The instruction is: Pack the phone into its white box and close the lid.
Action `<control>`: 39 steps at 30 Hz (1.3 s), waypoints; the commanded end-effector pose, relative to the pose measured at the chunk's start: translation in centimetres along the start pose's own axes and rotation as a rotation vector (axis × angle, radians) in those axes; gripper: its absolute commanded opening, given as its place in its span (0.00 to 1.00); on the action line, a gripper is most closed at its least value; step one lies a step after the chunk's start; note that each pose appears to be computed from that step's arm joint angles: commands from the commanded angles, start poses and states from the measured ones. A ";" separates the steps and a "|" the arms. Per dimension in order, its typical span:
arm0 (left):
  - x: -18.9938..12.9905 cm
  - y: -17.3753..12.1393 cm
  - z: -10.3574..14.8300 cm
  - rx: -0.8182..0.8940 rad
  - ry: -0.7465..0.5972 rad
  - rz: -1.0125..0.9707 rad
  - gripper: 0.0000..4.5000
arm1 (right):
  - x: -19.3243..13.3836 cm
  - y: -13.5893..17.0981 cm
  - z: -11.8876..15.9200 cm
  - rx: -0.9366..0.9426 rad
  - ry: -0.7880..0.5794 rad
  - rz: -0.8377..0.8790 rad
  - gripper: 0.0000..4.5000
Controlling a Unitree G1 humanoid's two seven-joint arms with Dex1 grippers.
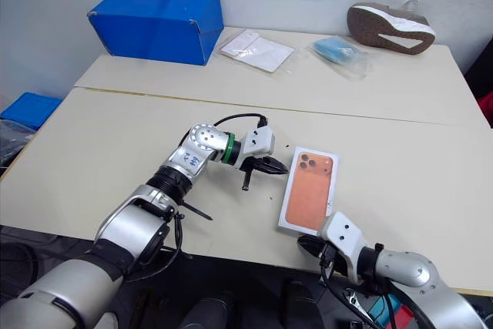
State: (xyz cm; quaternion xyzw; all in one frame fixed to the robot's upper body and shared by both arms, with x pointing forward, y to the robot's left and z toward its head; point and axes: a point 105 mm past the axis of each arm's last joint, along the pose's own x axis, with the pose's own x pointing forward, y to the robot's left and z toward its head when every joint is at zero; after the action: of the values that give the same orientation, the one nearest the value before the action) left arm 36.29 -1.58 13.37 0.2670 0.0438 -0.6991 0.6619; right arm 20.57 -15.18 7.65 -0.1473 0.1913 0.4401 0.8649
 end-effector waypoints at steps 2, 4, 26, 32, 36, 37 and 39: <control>-1.1 0.4 0.3 0.043 0.007 0.005 0.00 | -0.4 -0.3 1.3 -0.015 -0.049 -0.035 0.01; -1.7 0.4 0.1 0.039 0.011 0.007 0.00 | -0.5 -0.6 1.6 -0.021 -0.066 -0.057 0.01; 1.7 0.2 2.9 -0.033 -0.096 -0.003 0.00 | -2.3 -4.8 5.7 0.096 -0.199 -0.173 0.01; 3.4 0.1 0.5 -0.044 0.029 0.019 0.00 | -0.6 -5.5 2.4 0.121 -0.055 -0.234 0.01; 3.6 -0.4 -1.1 -0.046 0.087 0.013 0.00 | -0.2 -5.8 1.1 0.148 -0.014 -0.268 0.01; 3.5 -0.4 -1.3 -0.052 0.090 0.013 0.00 | -0.2 -5.7 1.0 0.157 -0.017 -0.268 0.01; 3.2 -0.3 -1.6 -0.075 0.090 0.016 0.00 | -0.3 -5.7 1.1 0.175 -0.040 -0.274 0.01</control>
State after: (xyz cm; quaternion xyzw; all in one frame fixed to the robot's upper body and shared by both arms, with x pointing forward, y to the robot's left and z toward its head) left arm 36.41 -4.66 12.00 0.2680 0.0636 -0.6850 0.6745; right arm 25.40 -17.27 10.31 -0.0925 0.1681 0.3252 0.9260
